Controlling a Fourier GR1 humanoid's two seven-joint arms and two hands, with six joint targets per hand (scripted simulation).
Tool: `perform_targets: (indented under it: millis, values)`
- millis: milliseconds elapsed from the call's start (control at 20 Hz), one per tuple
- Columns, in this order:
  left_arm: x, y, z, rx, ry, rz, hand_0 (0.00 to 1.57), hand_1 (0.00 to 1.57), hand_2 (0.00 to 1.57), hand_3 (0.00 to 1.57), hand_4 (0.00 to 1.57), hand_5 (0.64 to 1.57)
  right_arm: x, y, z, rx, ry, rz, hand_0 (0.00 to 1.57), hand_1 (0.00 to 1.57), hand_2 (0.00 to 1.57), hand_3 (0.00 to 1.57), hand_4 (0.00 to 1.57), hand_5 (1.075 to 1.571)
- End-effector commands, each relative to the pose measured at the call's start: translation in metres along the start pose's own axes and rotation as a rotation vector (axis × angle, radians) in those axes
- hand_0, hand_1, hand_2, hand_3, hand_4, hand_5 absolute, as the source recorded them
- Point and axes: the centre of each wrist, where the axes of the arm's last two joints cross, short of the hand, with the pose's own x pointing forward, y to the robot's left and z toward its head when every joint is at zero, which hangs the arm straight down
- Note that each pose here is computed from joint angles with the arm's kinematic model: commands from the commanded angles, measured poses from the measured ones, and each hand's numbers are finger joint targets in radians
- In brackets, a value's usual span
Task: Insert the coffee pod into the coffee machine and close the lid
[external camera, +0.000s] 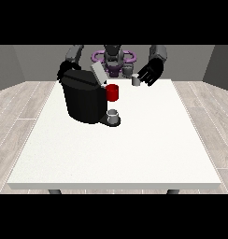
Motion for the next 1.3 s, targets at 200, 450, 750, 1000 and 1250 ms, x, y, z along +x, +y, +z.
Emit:
perform_targets:
  millis: [200, 450, 750, 1000, 1250]
  values:
    - [0.029, 0.053, -0.017, 0.097, 0.023, 0.044, 1.27, 1.27, 1.31, 1.24, 0.51, 1.571, 0.021, 0.024, -0.002, 0.064, -0.026, 0.022, 0.00, 0.00, 0.00, 0.00, 0.51, 1.571]
    - [0.037, 0.087, -0.016, 0.145, -0.032, 0.013, 1.28, 1.28, 1.33, 1.27, 0.48, 1.571, 0.028, 0.009, -0.007, 0.055, -0.089, 0.026, 0.00, 0.00, 0.00, 0.00, 0.50, 1.571]
    - [0.074, 0.086, -0.031, 0.149, -0.034, -0.033, 1.26, 1.26, 1.31, 1.24, 0.51, 1.571, 0.032, 0.012, -0.016, 0.018, -0.102, 0.032, 0.00, 0.00, 0.00, 0.00, 0.46, 1.571]
    - [0.069, 0.057, -0.034, 0.116, -0.063, -0.009, 1.31, 1.31, 1.33, 1.24, 0.49, 1.571, 0.032, 0.014, -0.015, -0.032, -0.094, 0.025, 0.00, 0.00, 0.00, 0.00, 0.48, 1.571]
    - [0.057, 0.081, -0.027, 0.141, -0.034, -0.023, 1.30, 1.30, 1.33, 1.23, 0.50, 1.571, 0.027, -0.002, -0.008, -0.001, -0.109, 0.016, 0.00, 0.00, 0.00, 0.00, 0.53, 1.571]
